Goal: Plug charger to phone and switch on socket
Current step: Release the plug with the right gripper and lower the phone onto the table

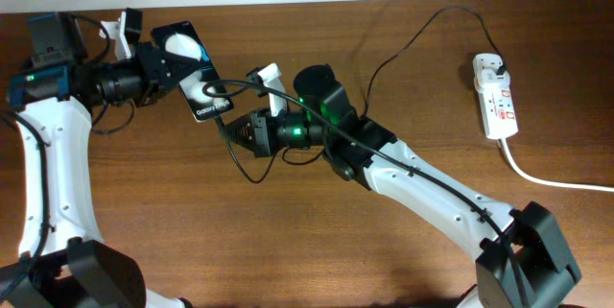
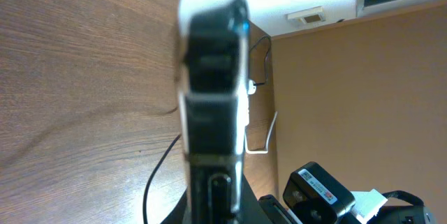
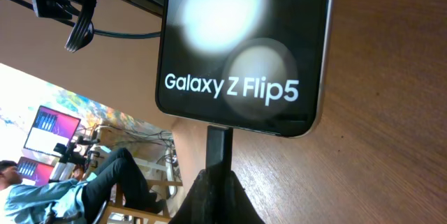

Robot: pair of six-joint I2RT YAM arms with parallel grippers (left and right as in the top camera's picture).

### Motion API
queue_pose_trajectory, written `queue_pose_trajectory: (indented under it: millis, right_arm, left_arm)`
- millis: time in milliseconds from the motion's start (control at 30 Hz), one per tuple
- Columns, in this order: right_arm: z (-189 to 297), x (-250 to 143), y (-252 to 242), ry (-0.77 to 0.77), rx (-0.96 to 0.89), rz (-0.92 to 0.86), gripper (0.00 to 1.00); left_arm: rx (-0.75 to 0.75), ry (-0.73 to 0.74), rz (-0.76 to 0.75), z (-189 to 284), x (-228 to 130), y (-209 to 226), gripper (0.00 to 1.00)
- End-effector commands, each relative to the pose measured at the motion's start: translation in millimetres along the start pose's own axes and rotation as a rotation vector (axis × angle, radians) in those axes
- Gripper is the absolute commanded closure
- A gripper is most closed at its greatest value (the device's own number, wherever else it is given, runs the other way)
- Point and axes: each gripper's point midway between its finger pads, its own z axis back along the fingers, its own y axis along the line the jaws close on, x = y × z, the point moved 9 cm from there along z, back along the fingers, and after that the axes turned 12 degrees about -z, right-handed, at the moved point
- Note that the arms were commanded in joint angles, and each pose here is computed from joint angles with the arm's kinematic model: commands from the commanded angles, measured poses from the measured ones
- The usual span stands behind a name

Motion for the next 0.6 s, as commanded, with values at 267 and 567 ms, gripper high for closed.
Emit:
queue_pose_trajectory:
  millis: [267,567]
  right_arm:
    - [44.1,47.7,-24.9,-0.161,-0.187,0.138,0.13]
    - [128.2,13.2,-112.2,0.078,-0.575,-0.222,0.06]
  left_arm:
    - [0.301,0.112,0.023,-19.6,-25.0,7.9,1.0]
    - [0.642,0.239,-0.077,-95.8,-38.0,20.9,1.0]
